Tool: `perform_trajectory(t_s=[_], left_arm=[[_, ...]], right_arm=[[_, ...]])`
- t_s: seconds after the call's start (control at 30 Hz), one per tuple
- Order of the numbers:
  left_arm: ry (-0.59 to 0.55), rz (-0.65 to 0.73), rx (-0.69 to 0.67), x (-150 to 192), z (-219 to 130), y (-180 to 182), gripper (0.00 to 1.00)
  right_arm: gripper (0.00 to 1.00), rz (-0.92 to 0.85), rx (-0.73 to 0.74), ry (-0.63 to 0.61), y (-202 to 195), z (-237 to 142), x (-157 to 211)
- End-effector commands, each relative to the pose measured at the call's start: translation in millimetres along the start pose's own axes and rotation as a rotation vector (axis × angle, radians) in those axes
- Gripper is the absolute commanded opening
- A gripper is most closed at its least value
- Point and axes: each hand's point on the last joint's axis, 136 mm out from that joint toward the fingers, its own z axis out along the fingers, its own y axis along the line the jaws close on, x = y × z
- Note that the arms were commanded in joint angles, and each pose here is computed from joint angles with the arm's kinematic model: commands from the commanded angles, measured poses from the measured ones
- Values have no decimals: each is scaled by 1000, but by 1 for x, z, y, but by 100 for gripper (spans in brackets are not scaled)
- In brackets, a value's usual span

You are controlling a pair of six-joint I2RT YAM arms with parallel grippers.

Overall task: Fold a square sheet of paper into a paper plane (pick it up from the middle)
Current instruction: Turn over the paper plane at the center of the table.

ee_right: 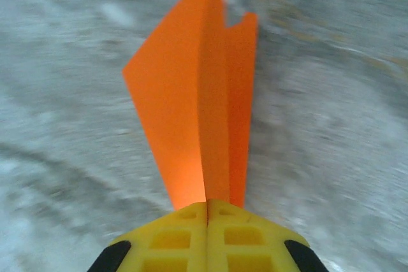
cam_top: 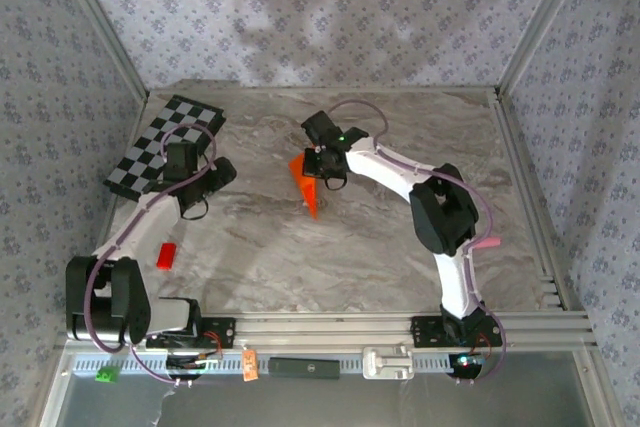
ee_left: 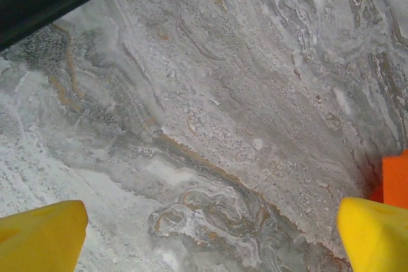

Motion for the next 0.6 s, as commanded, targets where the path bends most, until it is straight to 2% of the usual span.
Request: perform_trajectory(t_s=[0.0,0.17,0.4,0.57], left_arm=[[7,-37,61,2,-5,-9,100],[83,-56,169,15,3,-27,98],[227,-20,274,49,18,-62,90],[335,11,309,81,28,-84,75]], right_arm=[[2,-99,-287,26,43,-5,2],[2,-17,-362,88,29,15,15],[3,55,-323,130,-12,37,33],[3,87,-270,130,-38,41,40]])
